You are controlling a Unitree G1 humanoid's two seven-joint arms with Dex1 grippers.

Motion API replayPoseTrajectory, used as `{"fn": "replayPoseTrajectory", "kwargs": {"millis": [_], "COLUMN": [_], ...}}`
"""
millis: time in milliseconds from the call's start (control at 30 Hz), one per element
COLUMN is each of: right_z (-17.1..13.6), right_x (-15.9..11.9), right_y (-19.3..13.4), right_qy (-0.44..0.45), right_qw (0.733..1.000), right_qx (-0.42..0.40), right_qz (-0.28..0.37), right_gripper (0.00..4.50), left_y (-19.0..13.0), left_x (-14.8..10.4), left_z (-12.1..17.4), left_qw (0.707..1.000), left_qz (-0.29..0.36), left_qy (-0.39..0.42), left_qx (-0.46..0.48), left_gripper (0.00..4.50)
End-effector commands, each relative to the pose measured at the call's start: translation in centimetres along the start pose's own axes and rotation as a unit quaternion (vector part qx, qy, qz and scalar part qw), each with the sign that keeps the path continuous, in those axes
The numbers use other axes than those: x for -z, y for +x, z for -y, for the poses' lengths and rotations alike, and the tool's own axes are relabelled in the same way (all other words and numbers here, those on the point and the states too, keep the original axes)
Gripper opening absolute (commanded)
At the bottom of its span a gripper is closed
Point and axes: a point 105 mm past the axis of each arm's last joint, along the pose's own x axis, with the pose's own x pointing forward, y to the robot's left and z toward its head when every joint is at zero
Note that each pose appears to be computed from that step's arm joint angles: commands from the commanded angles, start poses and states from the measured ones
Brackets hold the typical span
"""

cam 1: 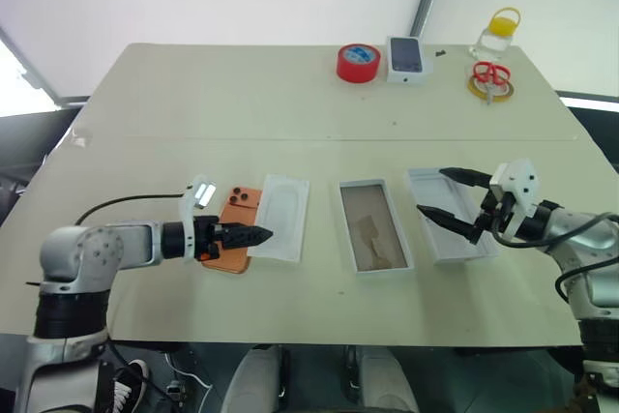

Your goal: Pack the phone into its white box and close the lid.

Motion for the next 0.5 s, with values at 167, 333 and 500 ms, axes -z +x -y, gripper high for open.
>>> {"fn": "replayPoseTrajectory", "kwargs": {"millis": [167, 333, 500], "right_z": [0.6, 0.3, 0.4], "right_x": [-0.8, -0.8, -0.9], "right_y": [-0.5, -0.1, -0.2], "right_qy": [-0.020, -0.020, -0.023], "right_qw": [1.000, 0.999, 0.999], "right_qx": [0.017, 0.017, 0.019], "right_qz": [0.013, 0.018, 0.017], "right_gripper": [4.48, 4.48, 4.48], "left_y": [1.1, 3.6, 4.6], "left_x": [0.6, 0.1, 0.6], "left_z": [-1.5, -0.3, 0.4], "left_qw": [0.998, 0.997, 0.997], "left_qz": [-0.008, -0.002, -0.010], "left_qy": [-0.063, -0.074, -0.069], "left_qx": [-0.023, 0.010, 0.016], "left_gripper": [4.50, 4.50, 4.50]}}
